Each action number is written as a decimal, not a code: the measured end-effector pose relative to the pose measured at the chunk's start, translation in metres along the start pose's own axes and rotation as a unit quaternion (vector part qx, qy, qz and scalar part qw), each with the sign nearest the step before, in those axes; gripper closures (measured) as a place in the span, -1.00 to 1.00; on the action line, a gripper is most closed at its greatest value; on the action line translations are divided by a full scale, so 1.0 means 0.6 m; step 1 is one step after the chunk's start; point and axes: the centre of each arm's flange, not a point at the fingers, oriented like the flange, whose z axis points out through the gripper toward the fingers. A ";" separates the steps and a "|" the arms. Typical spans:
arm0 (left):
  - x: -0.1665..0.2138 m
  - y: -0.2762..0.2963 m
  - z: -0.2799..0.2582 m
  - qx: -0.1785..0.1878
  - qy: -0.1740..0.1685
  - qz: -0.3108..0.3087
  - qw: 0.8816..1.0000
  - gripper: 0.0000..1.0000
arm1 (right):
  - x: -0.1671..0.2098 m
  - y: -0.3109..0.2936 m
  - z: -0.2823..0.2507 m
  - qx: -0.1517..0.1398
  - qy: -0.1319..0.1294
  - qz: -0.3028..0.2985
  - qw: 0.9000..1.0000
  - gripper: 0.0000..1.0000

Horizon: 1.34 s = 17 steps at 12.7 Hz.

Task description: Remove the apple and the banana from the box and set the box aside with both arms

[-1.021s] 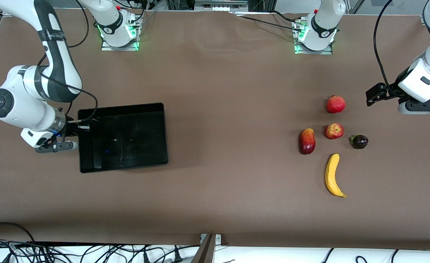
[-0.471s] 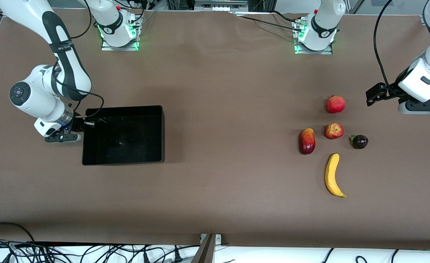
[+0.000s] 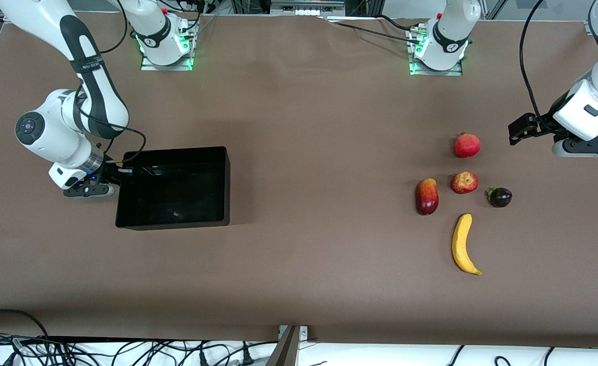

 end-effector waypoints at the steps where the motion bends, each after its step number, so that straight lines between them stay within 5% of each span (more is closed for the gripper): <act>1: 0.000 0.000 -0.001 0.000 0.000 0.000 1.000 -1.00 | 0.013 -0.010 -0.023 0.004 0.004 -0.006 1.000 -0.26; 4: -0.001 0.000 -0.003 0.000 0.002 0.000 1.000 -1.00 | 0.060 -0.043 -0.141 0.024 -0.025 -0.037 0.999 -0.98; 8: 0.000 0.000 -0.006 0.000 0.003 0.000 1.000 -1.00 | 0.080 -0.055 -0.349 0.018 -0.054 -0.055 0.997 -1.00; 12: -0.001 -0.003 -0.020 0.000 0.012 -0.002 1.000 -1.00 | 0.028 -0.060 -0.546 0.000 -0.058 -0.066 0.996 -1.00; 17: -0.001 -0.008 -0.020 0.000 0.012 -0.004 1.000 -1.00 | 0.021 -0.073 -0.610 -0.010 -0.057 -0.065 0.996 -1.00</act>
